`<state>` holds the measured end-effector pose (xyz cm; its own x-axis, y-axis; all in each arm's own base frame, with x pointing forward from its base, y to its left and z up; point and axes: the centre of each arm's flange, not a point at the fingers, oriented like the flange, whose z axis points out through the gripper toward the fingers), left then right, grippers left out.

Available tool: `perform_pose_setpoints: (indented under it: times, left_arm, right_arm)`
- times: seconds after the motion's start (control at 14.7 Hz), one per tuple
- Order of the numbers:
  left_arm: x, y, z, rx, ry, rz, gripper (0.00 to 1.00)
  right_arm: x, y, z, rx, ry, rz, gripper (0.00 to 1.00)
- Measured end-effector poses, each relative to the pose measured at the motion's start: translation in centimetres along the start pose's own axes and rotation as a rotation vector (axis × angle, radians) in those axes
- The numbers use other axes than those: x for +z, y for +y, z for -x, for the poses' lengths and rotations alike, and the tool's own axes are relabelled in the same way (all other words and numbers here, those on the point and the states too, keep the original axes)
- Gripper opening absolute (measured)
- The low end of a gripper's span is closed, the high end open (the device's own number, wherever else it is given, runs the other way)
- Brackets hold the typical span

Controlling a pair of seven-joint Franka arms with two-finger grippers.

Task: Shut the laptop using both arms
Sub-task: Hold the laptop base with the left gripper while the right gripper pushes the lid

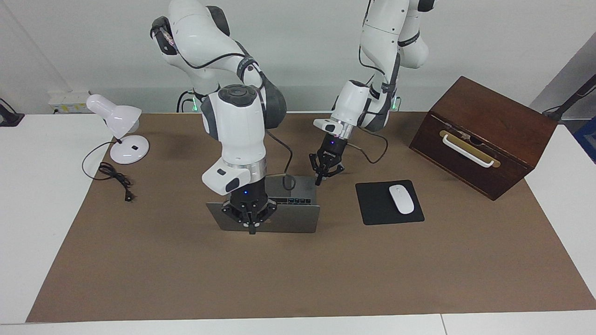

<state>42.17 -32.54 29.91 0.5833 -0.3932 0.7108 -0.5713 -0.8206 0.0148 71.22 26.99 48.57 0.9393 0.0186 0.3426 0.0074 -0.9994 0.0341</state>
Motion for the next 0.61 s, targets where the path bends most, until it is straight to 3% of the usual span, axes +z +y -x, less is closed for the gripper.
perform_pose_setpoints:
  times: [0.61]
  left_arm:
    - [1.9,1.1,1.3,0.029,-0.035,0.013,0.01]
  right_arm:
    - [-0.4,-1.9,1.1,-0.006,-0.047,0.020,0.01]
